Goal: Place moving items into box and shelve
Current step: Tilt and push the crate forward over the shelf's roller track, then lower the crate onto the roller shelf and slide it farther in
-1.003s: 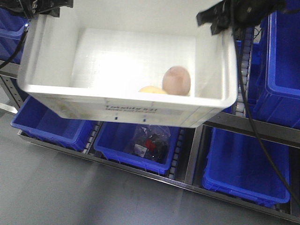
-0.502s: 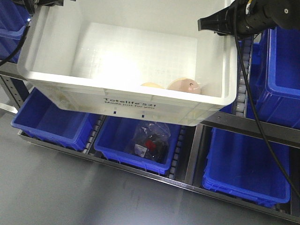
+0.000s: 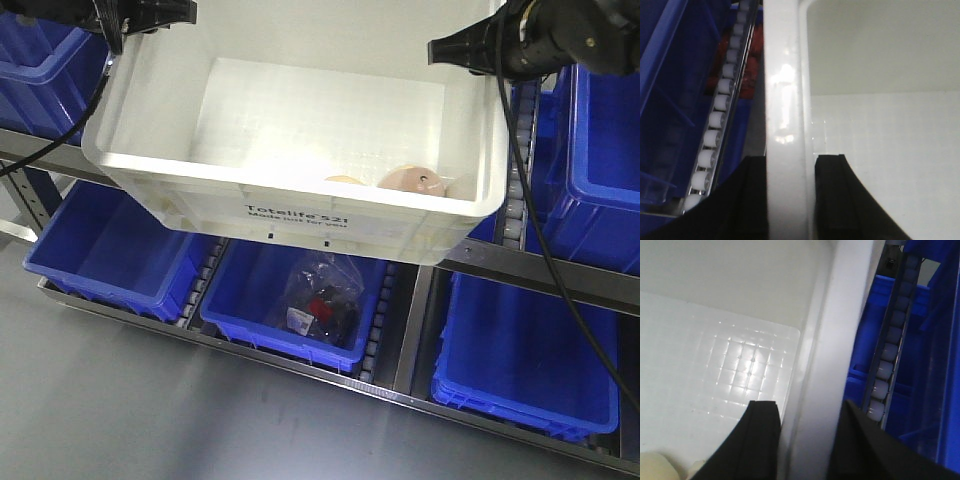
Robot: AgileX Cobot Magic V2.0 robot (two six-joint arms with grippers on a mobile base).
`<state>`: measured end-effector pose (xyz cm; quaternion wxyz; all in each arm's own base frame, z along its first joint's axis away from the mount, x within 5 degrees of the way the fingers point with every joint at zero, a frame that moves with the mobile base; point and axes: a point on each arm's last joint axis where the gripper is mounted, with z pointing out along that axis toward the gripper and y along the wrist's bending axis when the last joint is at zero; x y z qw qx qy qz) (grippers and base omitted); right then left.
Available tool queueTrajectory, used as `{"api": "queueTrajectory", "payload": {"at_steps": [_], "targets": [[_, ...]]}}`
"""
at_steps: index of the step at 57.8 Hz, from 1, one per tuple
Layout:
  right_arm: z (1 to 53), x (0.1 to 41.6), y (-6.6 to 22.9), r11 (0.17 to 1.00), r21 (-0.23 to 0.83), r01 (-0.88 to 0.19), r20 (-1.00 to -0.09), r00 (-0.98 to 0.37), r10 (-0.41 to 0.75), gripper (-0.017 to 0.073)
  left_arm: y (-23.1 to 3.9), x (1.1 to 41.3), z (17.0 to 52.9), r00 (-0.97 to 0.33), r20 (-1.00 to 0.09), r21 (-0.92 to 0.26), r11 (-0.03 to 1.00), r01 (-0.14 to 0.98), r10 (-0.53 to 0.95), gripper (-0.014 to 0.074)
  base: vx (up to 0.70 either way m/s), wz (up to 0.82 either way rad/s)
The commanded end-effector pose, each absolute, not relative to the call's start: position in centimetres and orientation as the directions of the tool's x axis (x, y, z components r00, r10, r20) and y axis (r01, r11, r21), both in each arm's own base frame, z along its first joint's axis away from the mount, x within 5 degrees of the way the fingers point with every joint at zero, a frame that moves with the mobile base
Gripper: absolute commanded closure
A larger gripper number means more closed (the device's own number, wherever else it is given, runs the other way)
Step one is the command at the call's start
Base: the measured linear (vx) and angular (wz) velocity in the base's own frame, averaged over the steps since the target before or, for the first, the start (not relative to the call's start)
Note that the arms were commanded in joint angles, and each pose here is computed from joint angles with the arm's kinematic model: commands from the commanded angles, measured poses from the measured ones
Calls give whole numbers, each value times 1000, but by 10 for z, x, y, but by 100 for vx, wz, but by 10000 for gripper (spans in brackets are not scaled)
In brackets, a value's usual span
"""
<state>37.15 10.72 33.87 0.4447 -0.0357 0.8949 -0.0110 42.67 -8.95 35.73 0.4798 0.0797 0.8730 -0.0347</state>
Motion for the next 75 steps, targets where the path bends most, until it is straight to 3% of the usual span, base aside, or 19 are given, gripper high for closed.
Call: {"api": "queueTrajectory", "payload": {"at_steps": [1,21,46,63,75], "targets": [[384,369,116,988,-33,-149,-923,-375,-88,564,-96,418,415,-244,-969,-2,979,202,48,591,0,0],[392,374,123,979,-9,-203,-959,-276,-66,564,-101,444,418,-230,-972,-3,980,199,44,591,0,0],[412,401,132,981,-19,-196,-977,-204,-60,564,-108,472,422,-182,-983,-8,980,197,29,591,0,0],[412,417,136,983,-9,-184,-979,-201,-47,564,-112,490,427,-125,-992,-34,980,195,-10,591,0,0],[400,426,141,981,7,-195,-978,-208,-34,564,-117,510,413,-99,-994,-54,979,196,-35,591,0,0]]}}
